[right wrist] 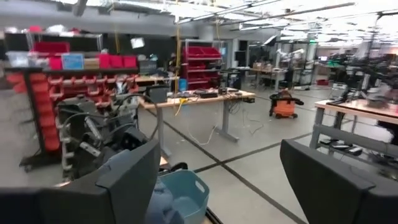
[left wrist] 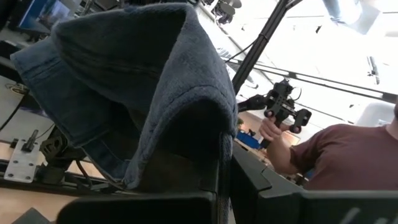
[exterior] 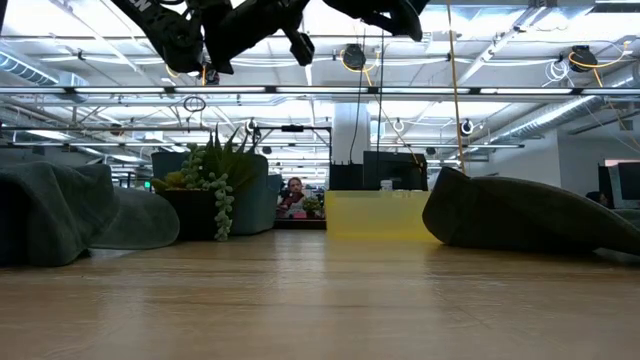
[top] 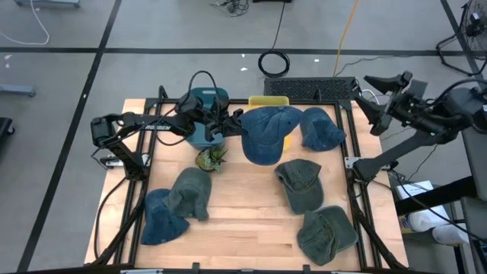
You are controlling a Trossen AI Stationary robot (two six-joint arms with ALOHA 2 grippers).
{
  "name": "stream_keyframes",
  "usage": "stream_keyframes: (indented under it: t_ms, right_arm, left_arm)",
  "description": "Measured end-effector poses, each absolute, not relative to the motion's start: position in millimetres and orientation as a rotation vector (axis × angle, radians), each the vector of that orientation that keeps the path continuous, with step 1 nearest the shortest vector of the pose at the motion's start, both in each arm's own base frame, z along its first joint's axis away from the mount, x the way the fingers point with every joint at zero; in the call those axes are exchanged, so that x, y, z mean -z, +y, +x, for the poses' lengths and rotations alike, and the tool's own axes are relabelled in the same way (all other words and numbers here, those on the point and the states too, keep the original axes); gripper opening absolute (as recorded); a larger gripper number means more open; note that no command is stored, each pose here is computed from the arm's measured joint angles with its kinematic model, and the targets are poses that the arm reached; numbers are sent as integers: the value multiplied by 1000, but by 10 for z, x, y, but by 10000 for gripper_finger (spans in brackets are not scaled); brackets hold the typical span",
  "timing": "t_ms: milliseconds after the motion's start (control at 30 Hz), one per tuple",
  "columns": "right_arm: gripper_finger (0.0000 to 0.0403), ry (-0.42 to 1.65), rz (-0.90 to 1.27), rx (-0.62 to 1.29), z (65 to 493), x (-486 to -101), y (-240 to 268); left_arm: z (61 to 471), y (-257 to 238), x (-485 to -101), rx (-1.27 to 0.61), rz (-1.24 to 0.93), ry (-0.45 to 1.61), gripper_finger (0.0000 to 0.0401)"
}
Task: Pick & Place hat
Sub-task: Put the middle blue cap into the yellow bin
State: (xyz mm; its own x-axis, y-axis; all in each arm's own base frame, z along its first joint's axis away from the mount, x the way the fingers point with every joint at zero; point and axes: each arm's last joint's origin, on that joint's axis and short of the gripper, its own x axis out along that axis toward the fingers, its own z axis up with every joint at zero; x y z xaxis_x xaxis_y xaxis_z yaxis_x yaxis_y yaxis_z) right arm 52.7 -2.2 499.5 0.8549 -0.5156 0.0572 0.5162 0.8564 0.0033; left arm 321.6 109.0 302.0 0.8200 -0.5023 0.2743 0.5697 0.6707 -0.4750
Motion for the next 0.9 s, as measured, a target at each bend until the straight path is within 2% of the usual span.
stream_keyframes:
  t_ms: [267,567,900]
  right_arm:
    - [320,109,-100,580,771,-5120,56]
    - [320,292,-260,797,1379,-5020,-45]
    - [320,434,-131,614,1984,-4779,-484]
  left_arm:
    - [3215,1088,-3019,613,-575,-120,12]
    - [3215,1088,-3019,613,-574,-119,12]
    - [3211,1082,-3015,637,-578,-101,12]
